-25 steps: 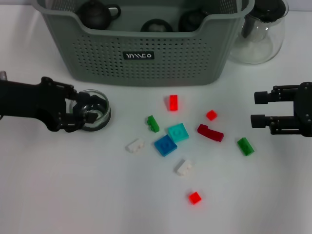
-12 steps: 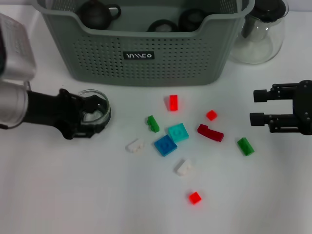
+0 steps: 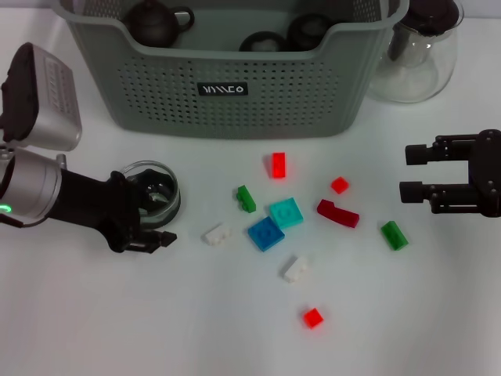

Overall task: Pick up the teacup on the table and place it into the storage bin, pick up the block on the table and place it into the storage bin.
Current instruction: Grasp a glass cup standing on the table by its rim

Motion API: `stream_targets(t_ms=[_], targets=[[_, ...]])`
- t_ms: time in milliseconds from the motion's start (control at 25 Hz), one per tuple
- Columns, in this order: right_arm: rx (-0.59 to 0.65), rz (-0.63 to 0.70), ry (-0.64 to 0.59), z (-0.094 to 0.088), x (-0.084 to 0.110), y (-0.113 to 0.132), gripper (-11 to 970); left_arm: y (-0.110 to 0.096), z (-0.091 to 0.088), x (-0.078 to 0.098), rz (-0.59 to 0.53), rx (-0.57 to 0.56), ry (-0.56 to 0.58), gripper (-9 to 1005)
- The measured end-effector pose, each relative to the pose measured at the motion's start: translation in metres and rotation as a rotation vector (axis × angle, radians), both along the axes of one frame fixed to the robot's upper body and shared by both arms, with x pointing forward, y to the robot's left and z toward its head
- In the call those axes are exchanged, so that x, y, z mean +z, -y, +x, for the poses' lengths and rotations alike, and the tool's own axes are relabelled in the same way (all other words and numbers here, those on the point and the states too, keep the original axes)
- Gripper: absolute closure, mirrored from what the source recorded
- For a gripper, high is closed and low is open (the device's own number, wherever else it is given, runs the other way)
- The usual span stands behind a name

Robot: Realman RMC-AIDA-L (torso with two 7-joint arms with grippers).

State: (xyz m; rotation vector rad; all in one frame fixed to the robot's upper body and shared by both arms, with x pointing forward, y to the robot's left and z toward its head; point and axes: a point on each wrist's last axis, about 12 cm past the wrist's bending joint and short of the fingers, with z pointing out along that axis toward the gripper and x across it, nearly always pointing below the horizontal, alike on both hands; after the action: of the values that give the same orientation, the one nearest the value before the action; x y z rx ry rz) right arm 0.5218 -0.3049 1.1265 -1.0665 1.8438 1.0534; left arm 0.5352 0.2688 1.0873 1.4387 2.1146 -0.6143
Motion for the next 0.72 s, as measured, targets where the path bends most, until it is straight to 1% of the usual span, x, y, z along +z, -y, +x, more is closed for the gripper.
stream_targets(t_ms=[120,280,600,720], targets=[[0.002,0.000,0.002,0.001,0.001,-0.001,276,0.001,0.003,-0.003,0.012,0.015,0.009,518],[0.002,0.000,0.001,0.001,0.001,-0.001,276,0.004,0.005,-0.006,0.040,0.036,-0.010,539],[0.004,0.001,0.002,0.002,0.001,-0.001,276,0.006,0.005,-0.001,0.033,0.025,-0.018,582],[0.004,0.000,0.002,0.002,0.001,-0.001,277,0.005,0.004,0.005,0.028,0.007,-0.017,694]])
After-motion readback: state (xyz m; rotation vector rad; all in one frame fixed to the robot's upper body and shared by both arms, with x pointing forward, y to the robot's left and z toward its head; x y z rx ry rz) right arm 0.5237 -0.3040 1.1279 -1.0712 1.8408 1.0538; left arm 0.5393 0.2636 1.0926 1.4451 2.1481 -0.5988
